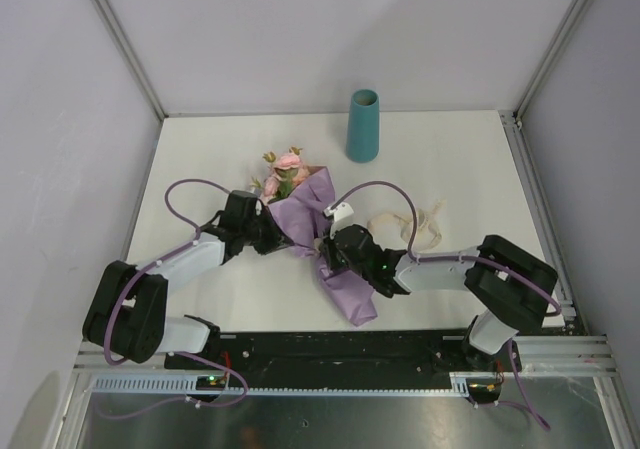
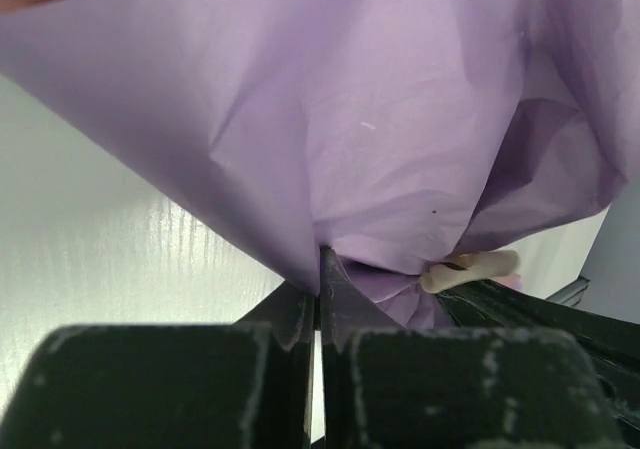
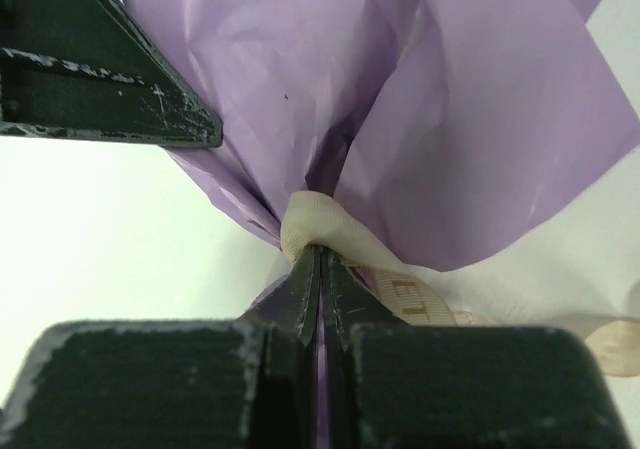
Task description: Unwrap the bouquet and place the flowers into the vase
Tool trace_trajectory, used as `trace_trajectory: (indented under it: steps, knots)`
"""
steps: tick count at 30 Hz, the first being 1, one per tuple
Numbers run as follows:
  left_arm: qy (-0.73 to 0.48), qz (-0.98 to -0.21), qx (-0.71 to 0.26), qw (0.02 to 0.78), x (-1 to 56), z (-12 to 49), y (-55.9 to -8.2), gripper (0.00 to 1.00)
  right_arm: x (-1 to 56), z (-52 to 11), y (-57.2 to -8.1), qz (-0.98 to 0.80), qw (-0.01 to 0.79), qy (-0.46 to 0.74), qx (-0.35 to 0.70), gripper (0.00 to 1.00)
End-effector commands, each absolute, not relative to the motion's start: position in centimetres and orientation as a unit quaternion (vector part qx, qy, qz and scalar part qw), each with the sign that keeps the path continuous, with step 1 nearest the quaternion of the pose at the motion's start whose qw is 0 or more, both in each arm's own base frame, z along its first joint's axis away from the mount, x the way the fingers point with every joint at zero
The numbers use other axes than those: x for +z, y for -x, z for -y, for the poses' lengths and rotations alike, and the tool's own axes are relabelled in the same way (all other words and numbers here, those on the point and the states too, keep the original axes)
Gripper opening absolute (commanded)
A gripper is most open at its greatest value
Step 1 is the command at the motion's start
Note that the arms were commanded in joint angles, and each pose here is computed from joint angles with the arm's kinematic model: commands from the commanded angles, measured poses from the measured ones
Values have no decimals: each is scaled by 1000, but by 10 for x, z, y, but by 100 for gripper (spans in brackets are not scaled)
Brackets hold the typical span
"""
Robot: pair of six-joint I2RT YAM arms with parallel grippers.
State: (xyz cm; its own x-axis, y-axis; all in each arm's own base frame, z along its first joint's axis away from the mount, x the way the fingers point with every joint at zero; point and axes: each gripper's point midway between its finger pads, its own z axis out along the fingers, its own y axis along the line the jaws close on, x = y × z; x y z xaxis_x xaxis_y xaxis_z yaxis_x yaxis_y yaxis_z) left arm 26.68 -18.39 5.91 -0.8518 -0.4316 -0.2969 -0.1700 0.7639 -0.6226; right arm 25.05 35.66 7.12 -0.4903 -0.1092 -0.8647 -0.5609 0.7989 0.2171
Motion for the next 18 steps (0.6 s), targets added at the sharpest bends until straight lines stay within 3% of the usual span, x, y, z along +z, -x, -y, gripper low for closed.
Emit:
trace_trajectory:
  steps: [1, 6, 12, 18]
  knots:
    - [165, -913, -298, 225, 56, 183, -269, 0, 128, -351, -264, -812, 506, 150, 249, 0]
    - [169, -916, -292, 219, 51, 182, -269, 0, 144, -338, -266, -819, 508, 134, 233, 0]
    - [169, -915, -292, 222, 53, 182, -270, 0, 105, -335, -265, -846, 475, 134, 203, 0]
    - [171, -915, -290, 221, 51, 181, -268, 0, 112, -310, -291, -840, 518, 96, 131, 3]
